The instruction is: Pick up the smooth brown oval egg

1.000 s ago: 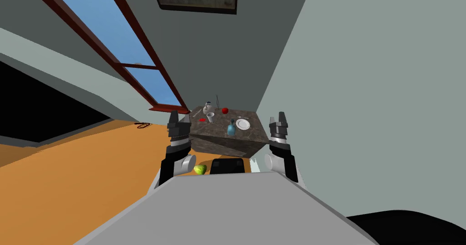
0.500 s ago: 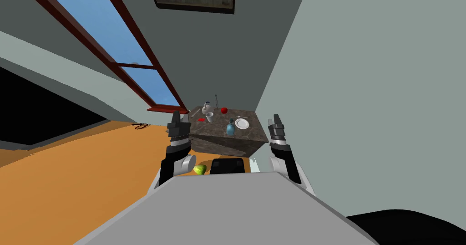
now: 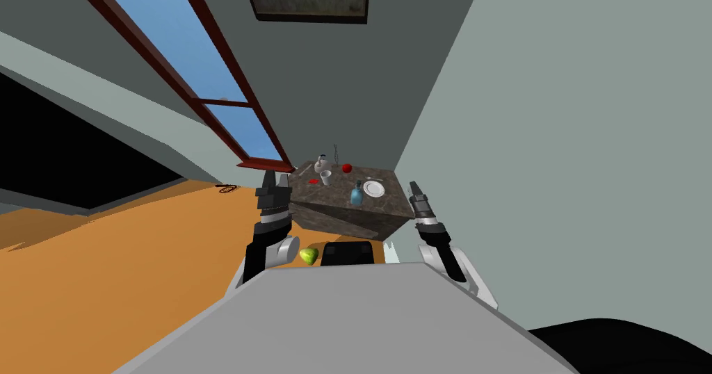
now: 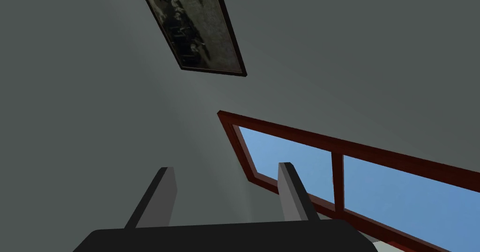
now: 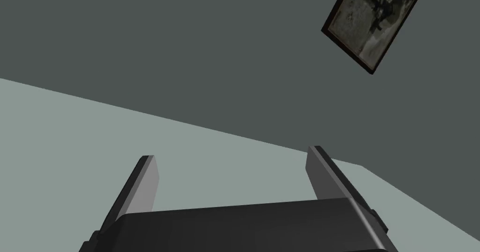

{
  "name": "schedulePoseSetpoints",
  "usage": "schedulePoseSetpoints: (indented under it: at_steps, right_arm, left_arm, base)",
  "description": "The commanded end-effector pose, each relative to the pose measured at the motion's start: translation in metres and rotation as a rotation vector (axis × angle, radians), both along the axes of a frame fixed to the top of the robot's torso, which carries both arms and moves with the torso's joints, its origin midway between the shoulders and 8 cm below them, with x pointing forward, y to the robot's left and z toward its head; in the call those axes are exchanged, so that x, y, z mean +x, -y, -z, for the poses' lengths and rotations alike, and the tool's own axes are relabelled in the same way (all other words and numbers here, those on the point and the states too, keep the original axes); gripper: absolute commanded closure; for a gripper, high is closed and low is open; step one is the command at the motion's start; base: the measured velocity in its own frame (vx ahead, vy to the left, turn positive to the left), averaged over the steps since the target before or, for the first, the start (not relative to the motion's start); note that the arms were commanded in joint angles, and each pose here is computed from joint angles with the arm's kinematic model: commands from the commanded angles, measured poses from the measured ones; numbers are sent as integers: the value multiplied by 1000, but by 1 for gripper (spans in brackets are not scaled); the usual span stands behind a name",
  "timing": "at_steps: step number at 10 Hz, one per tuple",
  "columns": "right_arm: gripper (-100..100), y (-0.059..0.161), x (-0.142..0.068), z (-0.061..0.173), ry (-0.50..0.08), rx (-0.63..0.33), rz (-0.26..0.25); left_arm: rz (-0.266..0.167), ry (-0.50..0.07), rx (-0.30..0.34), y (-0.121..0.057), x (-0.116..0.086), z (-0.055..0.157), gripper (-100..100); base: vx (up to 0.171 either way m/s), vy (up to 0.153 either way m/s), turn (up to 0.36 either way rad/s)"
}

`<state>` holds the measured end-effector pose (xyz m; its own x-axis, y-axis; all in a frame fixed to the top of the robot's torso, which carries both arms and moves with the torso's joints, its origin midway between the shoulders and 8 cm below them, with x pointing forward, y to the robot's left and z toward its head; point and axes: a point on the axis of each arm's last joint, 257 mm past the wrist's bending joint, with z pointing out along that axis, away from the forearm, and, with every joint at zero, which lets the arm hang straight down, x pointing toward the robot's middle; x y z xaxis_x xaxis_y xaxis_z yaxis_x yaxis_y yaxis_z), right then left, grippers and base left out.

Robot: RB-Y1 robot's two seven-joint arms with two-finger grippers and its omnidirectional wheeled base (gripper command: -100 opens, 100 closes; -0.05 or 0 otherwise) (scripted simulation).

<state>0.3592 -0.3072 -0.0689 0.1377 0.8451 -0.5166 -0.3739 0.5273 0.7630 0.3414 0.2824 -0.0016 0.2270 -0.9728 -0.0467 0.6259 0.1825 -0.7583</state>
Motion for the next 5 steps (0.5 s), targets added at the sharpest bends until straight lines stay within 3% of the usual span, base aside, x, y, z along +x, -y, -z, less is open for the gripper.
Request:
schedulePoseSetpoints:
  at_steps: [1, 5]
  right_arm:
    - [-100, -1, 2, 7, -25, -49, -11]
    - [-100, 13, 1, 49, -145, -216, -37]
  left_arm:
    - [0, 0, 0, 0, 0, 0, 0]
    - [0, 0, 0, 0, 0, 0, 0]
  base:
    - [-9, 39, 29]
    - [-9, 37, 120]
